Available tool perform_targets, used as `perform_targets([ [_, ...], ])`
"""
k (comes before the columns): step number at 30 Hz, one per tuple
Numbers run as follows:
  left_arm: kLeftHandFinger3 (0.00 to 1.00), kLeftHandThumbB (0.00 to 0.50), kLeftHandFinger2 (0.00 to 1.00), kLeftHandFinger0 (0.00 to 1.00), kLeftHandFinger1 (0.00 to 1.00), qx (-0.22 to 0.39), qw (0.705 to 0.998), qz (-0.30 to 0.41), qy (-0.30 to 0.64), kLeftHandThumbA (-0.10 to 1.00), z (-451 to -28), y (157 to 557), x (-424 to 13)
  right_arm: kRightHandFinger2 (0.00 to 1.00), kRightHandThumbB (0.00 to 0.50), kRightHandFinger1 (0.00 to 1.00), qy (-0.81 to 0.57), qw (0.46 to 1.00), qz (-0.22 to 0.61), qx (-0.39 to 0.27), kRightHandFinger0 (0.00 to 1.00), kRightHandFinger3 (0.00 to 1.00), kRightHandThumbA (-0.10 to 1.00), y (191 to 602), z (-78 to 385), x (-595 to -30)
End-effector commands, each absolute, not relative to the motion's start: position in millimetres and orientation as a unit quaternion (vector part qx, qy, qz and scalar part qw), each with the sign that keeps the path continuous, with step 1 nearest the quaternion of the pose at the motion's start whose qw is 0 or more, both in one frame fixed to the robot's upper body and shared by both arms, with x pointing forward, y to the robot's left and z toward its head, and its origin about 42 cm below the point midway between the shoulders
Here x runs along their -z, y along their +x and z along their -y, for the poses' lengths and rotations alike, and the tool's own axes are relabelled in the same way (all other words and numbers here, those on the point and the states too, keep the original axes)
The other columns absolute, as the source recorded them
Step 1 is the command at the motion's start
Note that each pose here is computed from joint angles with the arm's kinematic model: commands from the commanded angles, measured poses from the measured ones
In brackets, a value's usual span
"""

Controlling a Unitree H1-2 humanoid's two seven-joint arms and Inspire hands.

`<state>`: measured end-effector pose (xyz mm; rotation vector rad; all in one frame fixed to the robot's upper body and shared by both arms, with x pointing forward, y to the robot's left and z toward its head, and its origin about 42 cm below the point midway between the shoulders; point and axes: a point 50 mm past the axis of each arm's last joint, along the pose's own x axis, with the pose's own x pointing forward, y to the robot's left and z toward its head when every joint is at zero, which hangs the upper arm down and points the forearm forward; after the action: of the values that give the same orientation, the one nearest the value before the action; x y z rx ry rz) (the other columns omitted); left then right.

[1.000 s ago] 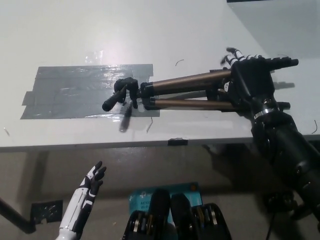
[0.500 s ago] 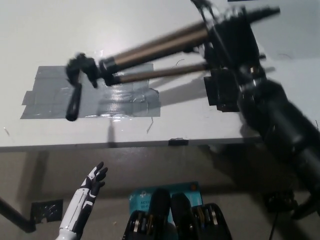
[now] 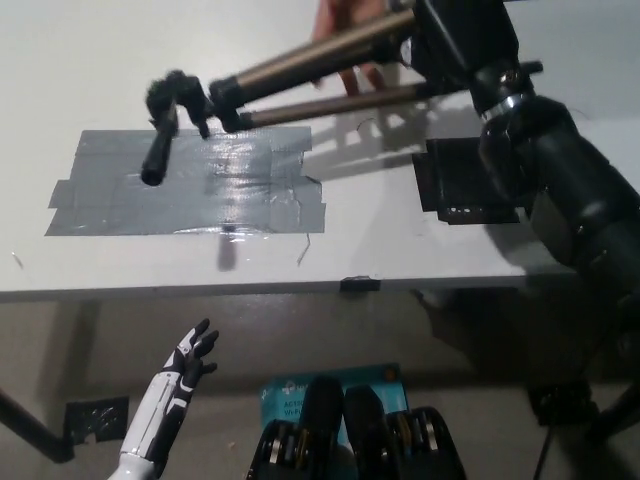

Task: A tripod is kept on the middle of the desk infront of the robot and the robot grabs one of its legs to pick it up and hands it to a person

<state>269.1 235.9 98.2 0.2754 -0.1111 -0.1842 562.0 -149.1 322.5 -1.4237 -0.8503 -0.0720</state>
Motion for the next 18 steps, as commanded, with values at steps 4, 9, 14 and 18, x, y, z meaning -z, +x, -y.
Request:
perform_targets([
  [4,1.00,0.123,0.97,0.92,0.99,0.105,0.981,0.076,0.143,1.00,-237,269,-108,0.78,0.224,0.32,-0.589,0.691,0.413,0.069,0.00,0.71,-0.10,569,144,-365],
  [9,1.00,0.118,0.97,0.93,0.99,0.110,0.980,0.077,0.147,1.00,-236,268,-108,0.84,0.189,0.41,-0.584,0.710,0.390,0.047,0.02,0.72,-0.10,568,142,-357],
  [14,1.00,0.104,0.97,0.92,0.99,0.112,0.980,0.079,0.146,1.00,-235,268,-109,1.00,0.440,1.00,-0.569,0.772,0.274,-0.073,1.00,1.00,0.51,566,138,-364],
  [18,1.00,0.116,0.96,0.90,0.98,0.113,0.980,0.078,0.147,1.00,-236,270,-110,1.00,0.500,1.00,-0.513,0.810,0.190,-0.210,1.00,1.00,0.61,544,132,-380],
])
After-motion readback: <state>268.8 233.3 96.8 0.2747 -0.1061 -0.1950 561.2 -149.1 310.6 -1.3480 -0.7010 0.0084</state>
